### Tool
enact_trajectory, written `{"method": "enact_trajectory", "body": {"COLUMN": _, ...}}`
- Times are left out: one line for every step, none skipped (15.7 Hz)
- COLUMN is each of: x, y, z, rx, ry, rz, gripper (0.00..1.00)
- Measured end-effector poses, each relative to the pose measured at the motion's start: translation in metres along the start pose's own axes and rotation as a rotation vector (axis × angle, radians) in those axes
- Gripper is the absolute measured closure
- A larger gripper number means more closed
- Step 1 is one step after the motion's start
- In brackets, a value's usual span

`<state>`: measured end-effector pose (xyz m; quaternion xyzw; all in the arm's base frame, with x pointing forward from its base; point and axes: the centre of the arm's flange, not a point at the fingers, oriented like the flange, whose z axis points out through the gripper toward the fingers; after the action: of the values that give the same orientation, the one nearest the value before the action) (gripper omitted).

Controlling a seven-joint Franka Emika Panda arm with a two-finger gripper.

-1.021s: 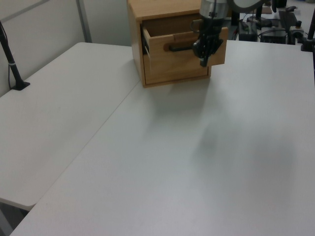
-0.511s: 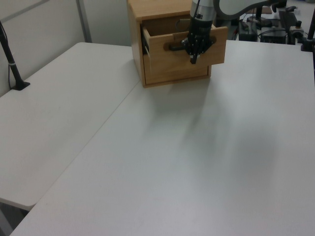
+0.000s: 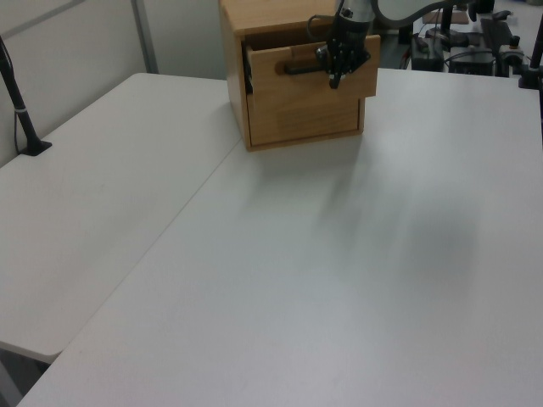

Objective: Close the drawer by sliding it
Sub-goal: 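Push the drawer front with the gripper into the wooden cabinet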

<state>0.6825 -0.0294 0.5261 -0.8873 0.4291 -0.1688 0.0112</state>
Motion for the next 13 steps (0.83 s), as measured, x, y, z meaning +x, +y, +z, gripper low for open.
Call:
{"method": "enact_trajectory", "body": {"x": 0.007, "y": 0.003, "z": 0.004, "rx": 0.008, "ry": 0.023, "rz": 0.006, "gripper": 0.99}}
{"method": "enact_trajectory", "body": {"x": 0.015, "y": 0.006, "z": 0.008, "rx": 0.019, "ry": 0.044, "rz": 0.014, "gripper": 0.99}}
{"method": "enact_trajectory", "body": {"x": 0.023, "y": 0.009, "z": 0.012, "rx": 0.034, "ry": 0.064, "rz": 0.024, "gripper": 0.99}}
{"method": "enact_trajectory", "body": {"x": 0.031, "y": 0.012, "z": 0.014, "rx": 0.05, "ry": 0.086, "rz": 0.032, "gripper": 0.99}}
{"method": "enact_trajectory", "body": {"x": 0.038, "y": 0.015, "z": 0.015, "rx": 0.065, "ry": 0.111, "rz": 0.036, "gripper": 0.99}}
{"method": "enact_trajectory", "body": {"x": 0.044, "y": 0.017, "z": 0.015, "rx": 0.077, "ry": 0.137, "rz": 0.036, "gripper": 0.99}}
{"method": "enact_trajectory", "body": {"x": 0.049, "y": 0.019, "z": 0.015, "rx": 0.081, "ry": 0.159, "rz": 0.032, "gripper": 0.99}}
{"method": "enact_trajectory", "body": {"x": 0.053, "y": 0.022, "z": 0.016, "rx": 0.082, "ry": 0.177, "rz": 0.029, "gripper": 0.99}}
{"method": "enact_trajectory", "body": {"x": 0.057, "y": 0.024, "z": 0.017, "rx": 0.086, "ry": 0.191, "rz": 0.027, "gripper": 0.99}}
{"method": "enact_trajectory", "body": {"x": 0.059, "y": 0.025, "z": 0.019, "rx": 0.091, "ry": 0.201, "rz": 0.027, "gripper": 0.99}}
{"method": "enact_trajectory", "body": {"x": 0.061, "y": 0.026, "z": 0.02, "rx": 0.097, "ry": 0.209, "rz": 0.028, "gripper": 0.99}}
{"method": "enact_trajectory", "body": {"x": 0.063, "y": 0.027, "z": 0.021, "rx": 0.098, "ry": 0.216, "rz": 0.026, "gripper": 0.99}}
{"method": "enact_trajectory", "body": {"x": 0.065, "y": 0.028, "z": 0.022, "rx": 0.097, "ry": 0.222, "rz": 0.026, "gripper": 0.99}}
